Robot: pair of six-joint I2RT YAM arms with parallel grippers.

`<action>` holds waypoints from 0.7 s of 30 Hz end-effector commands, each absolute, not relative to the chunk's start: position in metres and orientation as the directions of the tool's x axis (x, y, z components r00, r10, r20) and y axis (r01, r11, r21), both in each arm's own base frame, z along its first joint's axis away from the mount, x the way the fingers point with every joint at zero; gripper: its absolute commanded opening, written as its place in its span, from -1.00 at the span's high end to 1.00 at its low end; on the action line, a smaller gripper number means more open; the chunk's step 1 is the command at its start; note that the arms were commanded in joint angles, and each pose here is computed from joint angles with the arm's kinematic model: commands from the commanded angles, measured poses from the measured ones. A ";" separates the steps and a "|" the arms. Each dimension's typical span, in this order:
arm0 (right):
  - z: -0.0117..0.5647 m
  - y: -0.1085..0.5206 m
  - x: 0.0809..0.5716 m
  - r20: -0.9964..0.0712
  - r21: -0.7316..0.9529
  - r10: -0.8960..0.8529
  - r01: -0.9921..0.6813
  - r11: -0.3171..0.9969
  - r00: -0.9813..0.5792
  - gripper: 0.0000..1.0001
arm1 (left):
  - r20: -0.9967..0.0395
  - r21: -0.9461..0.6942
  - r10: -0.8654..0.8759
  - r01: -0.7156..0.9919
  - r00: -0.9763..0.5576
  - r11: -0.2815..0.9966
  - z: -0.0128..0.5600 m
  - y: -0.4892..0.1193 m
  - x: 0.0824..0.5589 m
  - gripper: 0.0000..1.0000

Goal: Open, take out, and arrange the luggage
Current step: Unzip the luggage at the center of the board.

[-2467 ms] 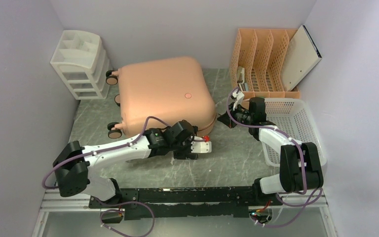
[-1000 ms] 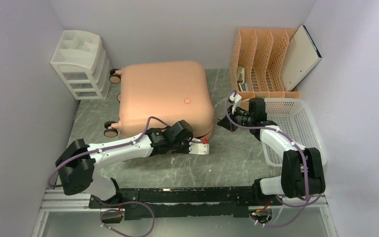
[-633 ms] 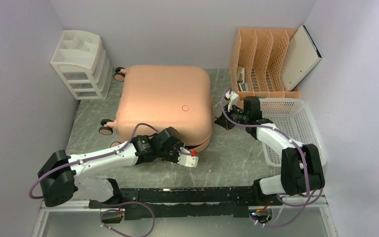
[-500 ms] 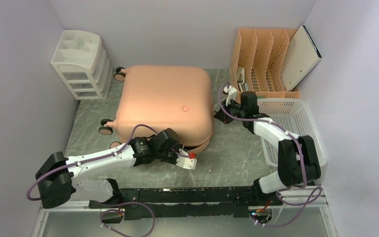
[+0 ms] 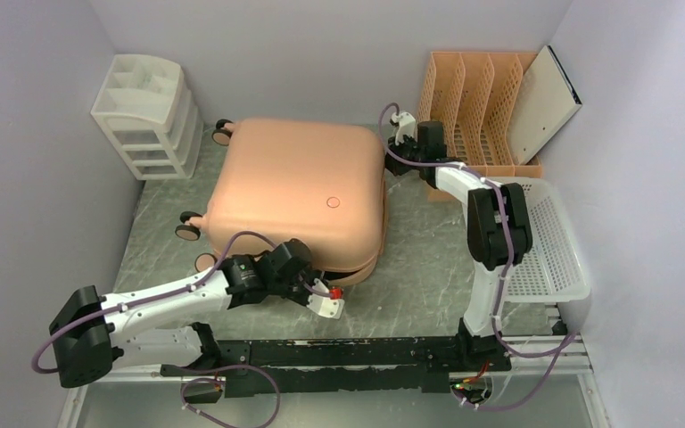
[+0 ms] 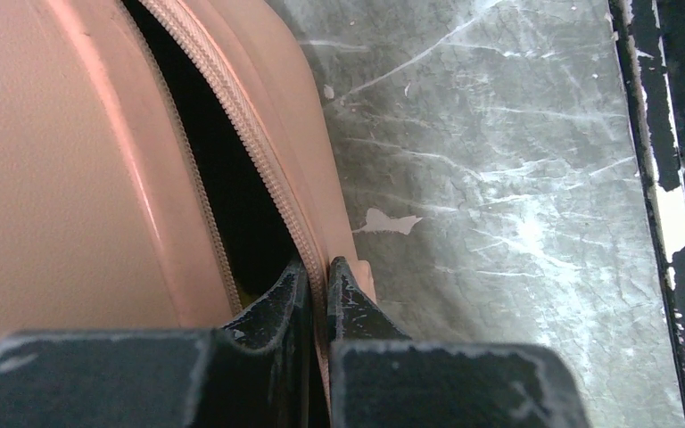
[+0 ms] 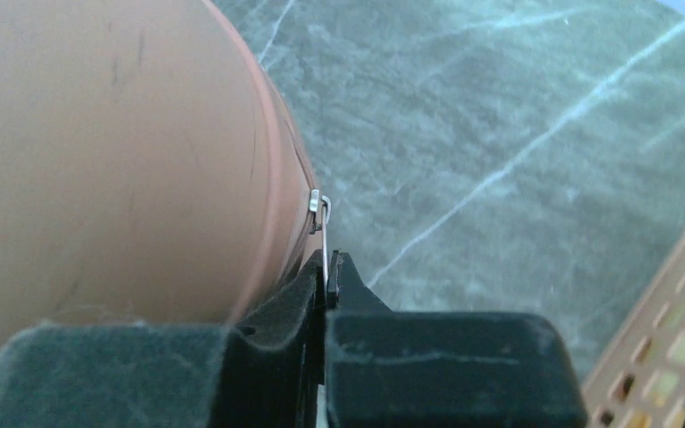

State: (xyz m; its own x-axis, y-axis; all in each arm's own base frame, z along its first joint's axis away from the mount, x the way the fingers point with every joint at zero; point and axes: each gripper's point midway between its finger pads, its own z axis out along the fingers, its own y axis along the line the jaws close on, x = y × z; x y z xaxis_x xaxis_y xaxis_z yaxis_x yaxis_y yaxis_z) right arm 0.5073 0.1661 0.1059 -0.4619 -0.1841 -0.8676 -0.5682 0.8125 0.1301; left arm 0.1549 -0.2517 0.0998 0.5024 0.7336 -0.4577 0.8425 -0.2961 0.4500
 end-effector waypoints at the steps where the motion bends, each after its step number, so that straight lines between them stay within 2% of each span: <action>1: 0.115 0.133 0.566 -0.909 -0.018 -0.228 -0.512 0.859 -0.349 1.00 | -0.454 0.107 0.739 0.854 0.497 -0.509 0.053 -0.199 0.070 0.90; 6: 0.108 0.158 0.571 -0.924 -0.019 -0.258 -0.640 0.768 -0.282 0.97 | -0.439 0.133 0.743 0.854 0.505 -0.502 0.049 -0.194 0.074 0.90; 11: 0.106 0.181 0.561 -0.943 -0.143 -0.325 -0.790 0.596 -0.074 0.97 | -0.426 0.165 0.741 0.849 0.520 -0.501 0.049 -0.193 0.079 0.90; 16: 0.089 0.201 0.554 -0.949 -0.055 -0.296 -0.866 0.497 -0.110 1.00 | -0.386 0.214 0.761 0.853 0.521 -0.476 0.050 -0.189 0.090 0.90; 21: 0.093 0.220 0.545 -0.954 -0.074 -0.293 -0.906 0.416 -0.057 1.00 | -0.377 0.252 0.778 0.864 0.503 -0.436 0.050 -0.187 0.100 0.90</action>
